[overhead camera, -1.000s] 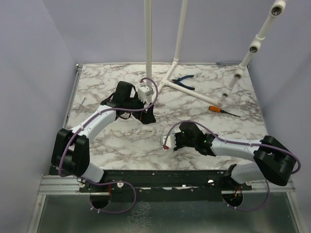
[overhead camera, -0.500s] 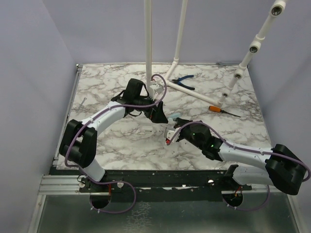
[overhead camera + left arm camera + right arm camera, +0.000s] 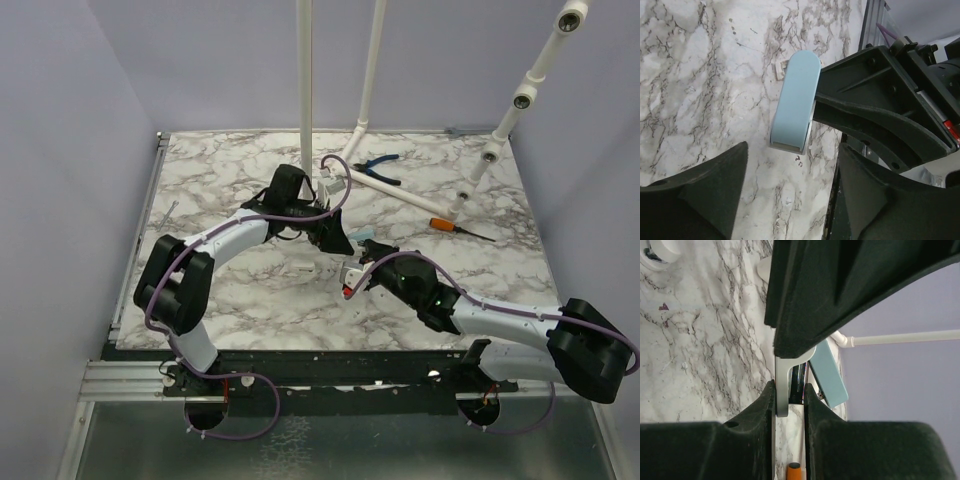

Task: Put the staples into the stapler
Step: Adjust the stapler at the center of the board.

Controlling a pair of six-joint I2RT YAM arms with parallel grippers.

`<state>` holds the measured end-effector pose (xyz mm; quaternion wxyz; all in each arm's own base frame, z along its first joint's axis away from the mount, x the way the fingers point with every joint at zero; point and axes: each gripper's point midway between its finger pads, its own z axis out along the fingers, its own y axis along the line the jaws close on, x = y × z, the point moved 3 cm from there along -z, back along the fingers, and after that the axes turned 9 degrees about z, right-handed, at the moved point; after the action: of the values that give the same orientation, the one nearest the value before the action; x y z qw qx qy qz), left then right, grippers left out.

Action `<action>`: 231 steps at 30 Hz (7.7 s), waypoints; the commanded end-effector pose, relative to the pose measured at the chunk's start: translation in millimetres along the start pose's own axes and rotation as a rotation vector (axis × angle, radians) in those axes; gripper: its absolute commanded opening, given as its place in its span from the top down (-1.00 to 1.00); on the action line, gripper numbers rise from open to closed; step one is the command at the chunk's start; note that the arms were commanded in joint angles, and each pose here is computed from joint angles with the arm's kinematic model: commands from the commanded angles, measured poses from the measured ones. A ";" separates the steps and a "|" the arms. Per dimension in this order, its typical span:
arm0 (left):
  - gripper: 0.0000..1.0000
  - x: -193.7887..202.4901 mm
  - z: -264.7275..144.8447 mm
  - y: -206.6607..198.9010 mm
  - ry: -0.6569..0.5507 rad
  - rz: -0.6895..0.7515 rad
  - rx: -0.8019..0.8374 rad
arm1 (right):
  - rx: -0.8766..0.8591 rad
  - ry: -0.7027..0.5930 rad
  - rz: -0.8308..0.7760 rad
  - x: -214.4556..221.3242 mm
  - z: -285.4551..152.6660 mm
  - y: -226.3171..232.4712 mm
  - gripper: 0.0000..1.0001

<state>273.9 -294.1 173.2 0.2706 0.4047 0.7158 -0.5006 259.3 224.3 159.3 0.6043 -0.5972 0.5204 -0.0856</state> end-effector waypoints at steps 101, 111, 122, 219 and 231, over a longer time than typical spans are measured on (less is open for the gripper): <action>1.00 53.6 -5.4 -45.6 0.023 0.975 0.106 | -1.350 0.074 1.254 -38.3 -25.4 44.6 -0.77; 1.00 68.3 -6.9 -42.2 0.066 0.991 0.110 | -1.205 0.107 1.186 -14.0 -24.1 25.9 -0.71; 1.00 53.6 -3.7 -61.0 0.002 1.009 0.194 | -1.239 0.090 1.177 -10.3 -23.3 30.9 -0.87; 1.00 63.7 17.5 -34.5 0.191 1.320 0.039 | -1.401 0.121 1.220 -27.3 -19.0 66.4 -0.02; 1.00 33.4 9.9 -29.4 0.181 1.455 -0.085 | -1.519 0.099 1.335 -38.6 -20.6 64.2 -0.62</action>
<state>216.2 -296.4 136.5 0.4503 0.8112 0.3241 -0.1849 199.8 250.8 124.7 -0.0061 -0.4354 0.6997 0.5664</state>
